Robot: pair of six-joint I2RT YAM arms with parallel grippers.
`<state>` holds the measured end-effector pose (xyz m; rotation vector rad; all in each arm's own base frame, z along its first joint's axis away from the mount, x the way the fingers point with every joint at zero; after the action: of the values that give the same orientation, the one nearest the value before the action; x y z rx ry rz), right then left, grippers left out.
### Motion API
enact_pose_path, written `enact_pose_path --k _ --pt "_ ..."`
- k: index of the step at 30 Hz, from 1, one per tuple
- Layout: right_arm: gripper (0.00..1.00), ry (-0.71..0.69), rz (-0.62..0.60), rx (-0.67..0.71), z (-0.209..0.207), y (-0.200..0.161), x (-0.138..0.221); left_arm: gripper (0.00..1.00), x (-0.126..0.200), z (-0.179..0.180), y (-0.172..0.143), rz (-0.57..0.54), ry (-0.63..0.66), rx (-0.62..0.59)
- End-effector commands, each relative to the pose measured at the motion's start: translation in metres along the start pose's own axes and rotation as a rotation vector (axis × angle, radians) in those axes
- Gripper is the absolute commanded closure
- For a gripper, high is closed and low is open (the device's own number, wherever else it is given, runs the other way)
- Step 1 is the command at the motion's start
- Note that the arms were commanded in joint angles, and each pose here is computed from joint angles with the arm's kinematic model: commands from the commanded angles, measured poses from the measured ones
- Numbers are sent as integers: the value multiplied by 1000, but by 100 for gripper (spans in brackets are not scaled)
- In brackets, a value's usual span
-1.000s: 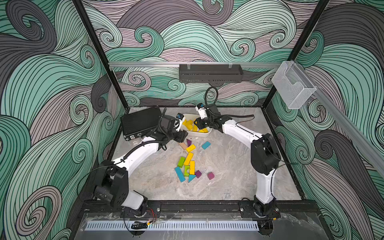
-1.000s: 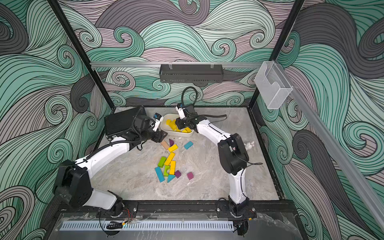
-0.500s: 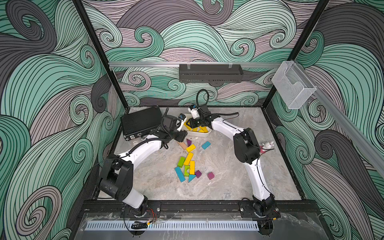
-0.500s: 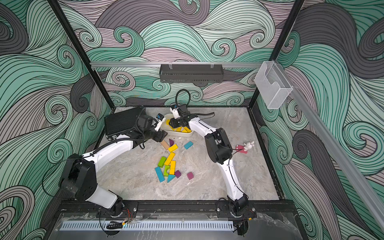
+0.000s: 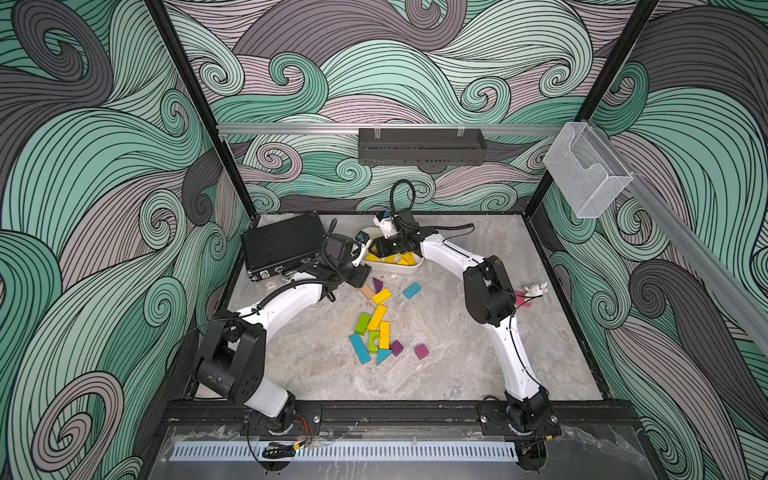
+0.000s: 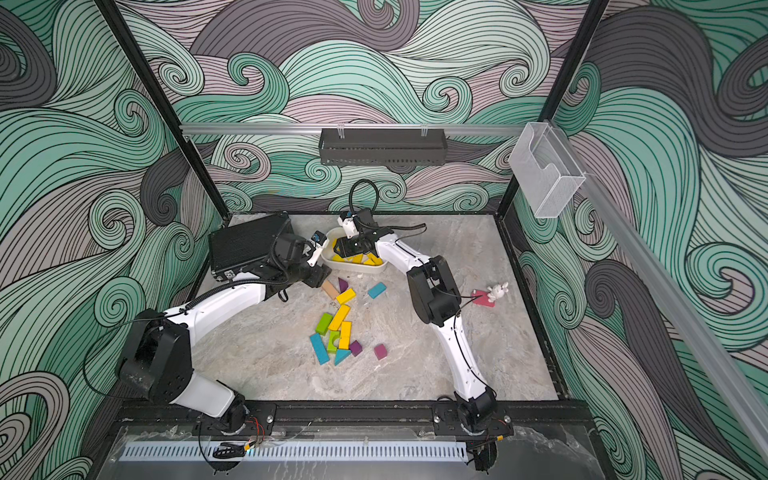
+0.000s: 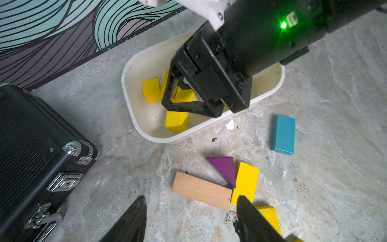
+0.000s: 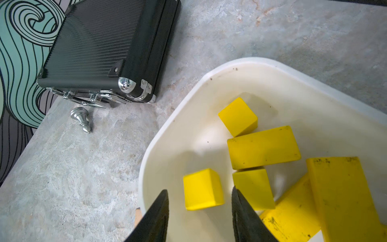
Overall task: Pick out the yellow building blocks
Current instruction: Place the building block in the storage box.
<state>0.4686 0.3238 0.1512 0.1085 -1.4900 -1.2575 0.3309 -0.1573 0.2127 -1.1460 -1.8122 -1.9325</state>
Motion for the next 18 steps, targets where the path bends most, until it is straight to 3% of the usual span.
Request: enact_pose_path --k 1,18 --pt "48 19 5 5 5 3 0 32 7 -3 6 -35 9 -21" --pt "50 -10 -14 9 12 11 28 32 4 -10 6 -27 1 -52"
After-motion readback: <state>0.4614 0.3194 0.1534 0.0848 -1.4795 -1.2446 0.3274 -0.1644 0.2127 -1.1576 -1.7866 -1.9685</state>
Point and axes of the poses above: each gripper's point midway between its finger pads, its own x axis back along the fingers, its own z axis along the line the jaws close on, y = z × x, the point moved 9 cm from there along x, back along the fingers, and after that the axes turned 14 degrees about x, right-handed, at the moved point
